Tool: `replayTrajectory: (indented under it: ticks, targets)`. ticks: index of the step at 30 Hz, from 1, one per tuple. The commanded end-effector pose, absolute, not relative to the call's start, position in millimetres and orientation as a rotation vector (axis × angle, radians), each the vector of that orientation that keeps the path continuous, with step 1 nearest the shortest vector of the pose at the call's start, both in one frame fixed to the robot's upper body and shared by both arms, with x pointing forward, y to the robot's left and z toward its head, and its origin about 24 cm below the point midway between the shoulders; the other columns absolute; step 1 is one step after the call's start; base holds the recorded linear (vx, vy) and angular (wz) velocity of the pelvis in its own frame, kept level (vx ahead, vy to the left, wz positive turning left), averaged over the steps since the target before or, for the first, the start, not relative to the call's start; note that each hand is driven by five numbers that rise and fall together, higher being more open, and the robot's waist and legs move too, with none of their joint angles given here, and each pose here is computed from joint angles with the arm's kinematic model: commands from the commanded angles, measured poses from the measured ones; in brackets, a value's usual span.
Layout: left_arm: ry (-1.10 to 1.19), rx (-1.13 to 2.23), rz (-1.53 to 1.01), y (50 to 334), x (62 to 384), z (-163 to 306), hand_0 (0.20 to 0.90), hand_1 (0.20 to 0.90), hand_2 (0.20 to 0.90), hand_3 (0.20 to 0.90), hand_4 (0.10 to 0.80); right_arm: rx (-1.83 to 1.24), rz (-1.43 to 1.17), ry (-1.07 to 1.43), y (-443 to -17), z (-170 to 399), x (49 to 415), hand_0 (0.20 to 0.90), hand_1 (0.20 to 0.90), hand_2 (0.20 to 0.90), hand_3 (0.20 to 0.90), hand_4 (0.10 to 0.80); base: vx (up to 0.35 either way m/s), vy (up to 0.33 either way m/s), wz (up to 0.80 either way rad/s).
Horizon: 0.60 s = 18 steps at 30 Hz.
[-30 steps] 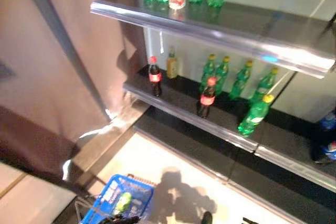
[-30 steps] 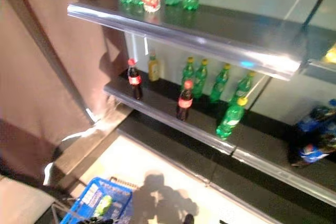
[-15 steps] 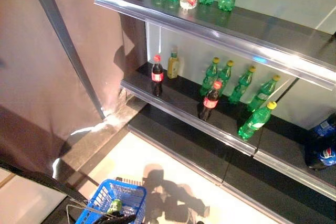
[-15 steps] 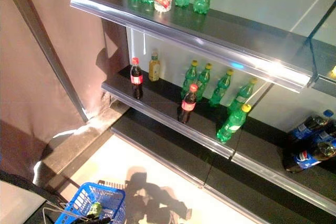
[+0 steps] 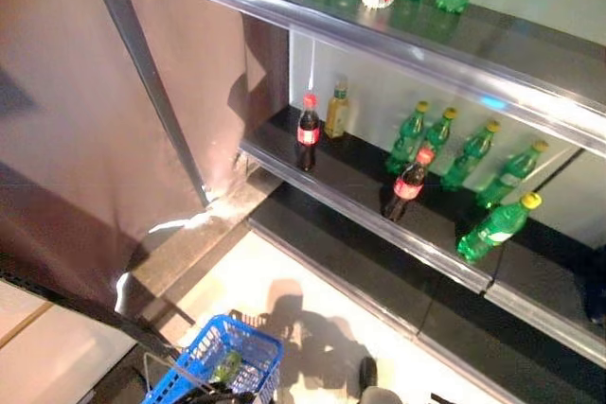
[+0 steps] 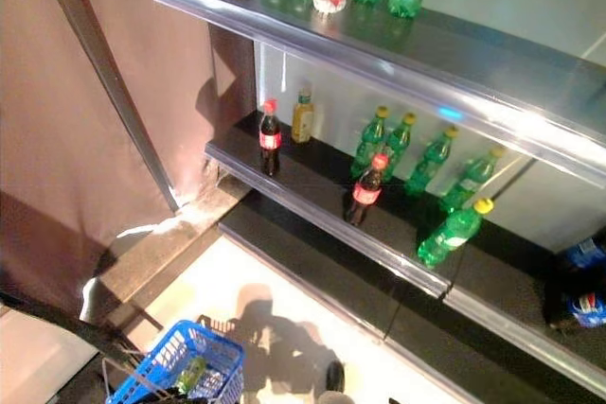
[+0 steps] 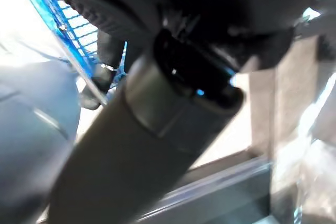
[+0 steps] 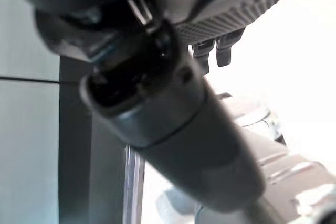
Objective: Pick up the drink and place into the basket.
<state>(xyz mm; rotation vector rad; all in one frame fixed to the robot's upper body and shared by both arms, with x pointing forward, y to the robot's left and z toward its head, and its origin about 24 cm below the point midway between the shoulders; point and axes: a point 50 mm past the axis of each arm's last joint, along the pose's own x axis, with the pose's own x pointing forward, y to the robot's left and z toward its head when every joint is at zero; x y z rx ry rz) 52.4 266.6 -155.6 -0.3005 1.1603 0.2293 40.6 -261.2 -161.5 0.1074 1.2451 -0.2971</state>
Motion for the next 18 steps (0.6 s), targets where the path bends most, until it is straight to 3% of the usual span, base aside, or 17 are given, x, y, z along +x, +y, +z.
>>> replayTrajectory:
  ticks: [1, 18]
  targets:
    - [0.902, -0.256, 0.056, 265.9, 125.2, -134.9, 0.300, 0.300, 0.300, 0.200, 0.100, 0.086, -0.299, 1.159, -269.9, -154.6, 71.4, 0.900, 0.900, 0.900, 0.900, 0.800, 0.037, -0.014, 0.19]
    - [0.922, -0.247, 0.079, 267.8, 116.4, -137.4, 0.300, 0.300, 0.300, 0.200, 0.100, 0.069, -0.331, 1.201, -279.1, -154.1, 58.8, 0.900, 0.900, 0.900, 0.900, 0.800, 0.004, 0.002, 0.04]
